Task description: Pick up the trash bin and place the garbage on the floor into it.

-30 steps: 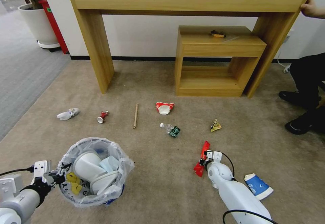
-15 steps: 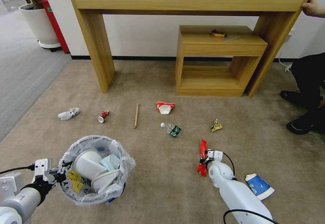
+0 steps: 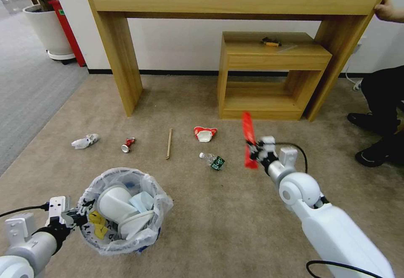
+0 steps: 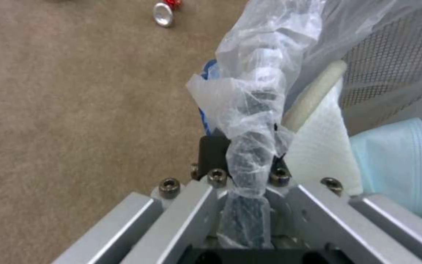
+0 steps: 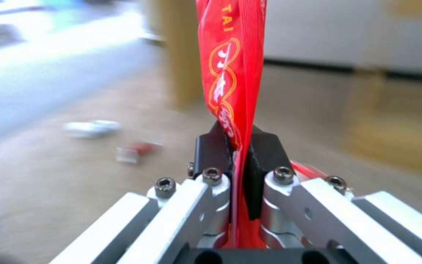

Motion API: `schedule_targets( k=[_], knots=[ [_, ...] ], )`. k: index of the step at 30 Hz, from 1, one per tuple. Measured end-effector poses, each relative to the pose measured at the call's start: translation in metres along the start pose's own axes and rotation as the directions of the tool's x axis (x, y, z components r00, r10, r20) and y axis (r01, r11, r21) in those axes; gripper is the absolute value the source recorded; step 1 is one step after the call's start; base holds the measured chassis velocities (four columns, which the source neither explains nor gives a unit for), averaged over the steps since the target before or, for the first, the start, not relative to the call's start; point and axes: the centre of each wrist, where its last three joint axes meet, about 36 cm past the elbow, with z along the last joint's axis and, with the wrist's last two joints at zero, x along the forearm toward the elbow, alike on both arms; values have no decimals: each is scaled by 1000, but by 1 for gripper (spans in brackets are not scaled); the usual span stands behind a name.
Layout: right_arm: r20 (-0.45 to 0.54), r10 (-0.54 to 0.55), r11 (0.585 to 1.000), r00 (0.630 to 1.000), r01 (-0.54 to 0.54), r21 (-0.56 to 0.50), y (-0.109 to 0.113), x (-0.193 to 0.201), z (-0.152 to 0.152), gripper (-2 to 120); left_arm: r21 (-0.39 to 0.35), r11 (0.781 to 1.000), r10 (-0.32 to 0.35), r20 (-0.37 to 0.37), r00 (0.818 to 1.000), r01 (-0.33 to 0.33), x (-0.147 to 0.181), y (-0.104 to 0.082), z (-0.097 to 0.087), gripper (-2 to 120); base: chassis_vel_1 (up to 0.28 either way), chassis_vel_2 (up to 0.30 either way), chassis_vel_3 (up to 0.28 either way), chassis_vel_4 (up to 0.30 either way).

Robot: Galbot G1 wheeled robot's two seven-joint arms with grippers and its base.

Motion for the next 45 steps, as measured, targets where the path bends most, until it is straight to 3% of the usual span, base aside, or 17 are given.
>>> schedule_targets(
  k=[3,4,7,8,12,13,16,19,25,34,36,38,40,45],
  knots=[
    [100,-295,953,950,285,104,44,-27,-23,3,-6,1000,4,-4,1000,-4,-4,-1,0,0,0,0,0,0],
    [100,-295,953,950,285,104,44,-27,-23,3,-6,1000,4,-4,1000,-4,-4,-1,0,0,0,0,0,0],
    [129,-479,874,869,457,164,92,-55,-27,3,-9,1000,11,-8,1000,-11,-7,-2,0,0,0,0,0,0],
    [129,-479,874,869,457,164,92,-55,-27,3,-9,1000,11,-8,1000,-11,-7,-2,0,0,0,0,0,0],
    [107,-614,786,782,592,180,154,-78,-14,3,-10,1000,19,-13,1000,-19,-9,-4,0,0,0,0,0,0],
    [107,-614,786,782,592,180,154,-78,-14,3,-10,1000,19,-13,1000,-19,-9,-4,0,0,0,0,0,0],
    [73,-657,748,750,637,185,186,-90,8,3,-5,1000,25,-7,1000,-25,-10,-5,-1,0,0,0,0,0],
    [55,-663,741,746,644,191,198,-99,25,3,-2,1000,28,-5,1000,-28,-10,-6,-2,0,0,0,0,0],
    [14,-650,744,760,633,211,202,-106,47,9,1,1000,27,-2,1000,-27,-9,-5,-2,0,0,0,0,0],
    [-31,-600,779,799,593,201,194,-100,83,44,1,999,34,11,999,-34,-12,-4,-7,0,0,0,0,0],
    [-31,-599,780,800,592,202,193,-99,84,46,1,999,34,11,999,-34,-12,-3,-7,0,0,0,0,0],
    [-31,-579,794,815,571,207,186,-97,86,60,2,999,33,13,999,-33,-12,-2,-8,0,0,0,0,0],
    [-26,-572,800,820,564,207,185,-96,85,63,2,999,32,14,999,-32,-12,-2,-9,0,0,0,0,0],
    [28,-500,855,865,489,174,180,-82,62,82,20,1000,10,10,1000,-10,-15,8,-7,0,0,0,0,0]
  ],
)
